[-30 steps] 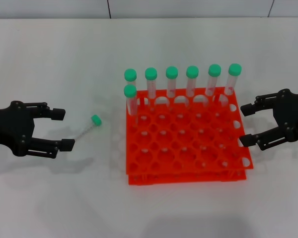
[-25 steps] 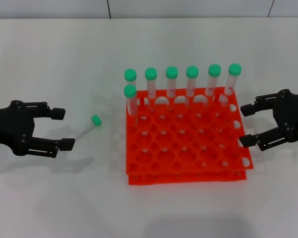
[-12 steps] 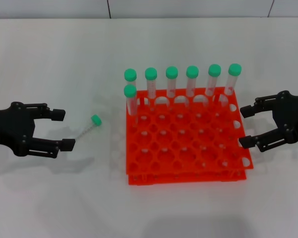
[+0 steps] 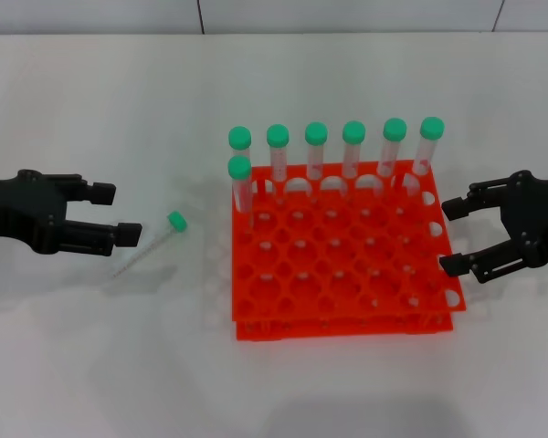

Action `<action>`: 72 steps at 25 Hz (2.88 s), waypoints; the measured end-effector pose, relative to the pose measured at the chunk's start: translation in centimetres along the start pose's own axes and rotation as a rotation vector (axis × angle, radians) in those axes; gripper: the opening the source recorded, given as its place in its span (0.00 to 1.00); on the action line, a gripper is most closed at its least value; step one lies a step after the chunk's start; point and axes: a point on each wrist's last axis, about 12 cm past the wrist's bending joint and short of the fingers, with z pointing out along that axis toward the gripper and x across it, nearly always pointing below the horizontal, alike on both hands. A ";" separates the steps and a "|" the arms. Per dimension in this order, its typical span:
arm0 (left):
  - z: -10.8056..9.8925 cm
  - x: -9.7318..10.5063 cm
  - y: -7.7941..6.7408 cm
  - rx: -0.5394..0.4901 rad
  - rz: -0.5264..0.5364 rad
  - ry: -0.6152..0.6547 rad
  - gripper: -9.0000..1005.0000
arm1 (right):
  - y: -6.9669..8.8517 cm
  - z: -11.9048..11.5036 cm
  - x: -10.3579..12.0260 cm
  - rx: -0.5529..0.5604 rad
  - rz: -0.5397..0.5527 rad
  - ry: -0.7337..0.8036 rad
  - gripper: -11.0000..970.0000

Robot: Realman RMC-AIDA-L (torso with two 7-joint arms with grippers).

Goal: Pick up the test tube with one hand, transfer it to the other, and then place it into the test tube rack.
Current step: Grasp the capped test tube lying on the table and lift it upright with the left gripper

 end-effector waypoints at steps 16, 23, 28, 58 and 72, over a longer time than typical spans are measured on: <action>-0.7 -7.0 0.6 -0.162 -0.296 0.402 0.86 | -0.4 0.4 -0.2 0.029 -0.019 0.008 0.88; 0.9 -8.2 1.1 -0.267 -0.251 0.584 0.86 | -0.4 1.3 -0.6 0.021 -0.034 0.030 0.88; 2.9 -8.5 1.2 -0.305 -0.197 0.652 0.86 | -0.5 1.3 -0.5 0.026 -0.030 0.035 0.88; 10.3 -6.0 0.7 -0.298 -0.148 0.775 0.71 | -0.3 2.3 0.1 0.039 -0.008 0.030 0.87; 10.5 -5.6 0.8 -0.301 -0.168 0.780 0.22 | -0.5 2.3 0.0 0.051 -0.012 0.030 0.87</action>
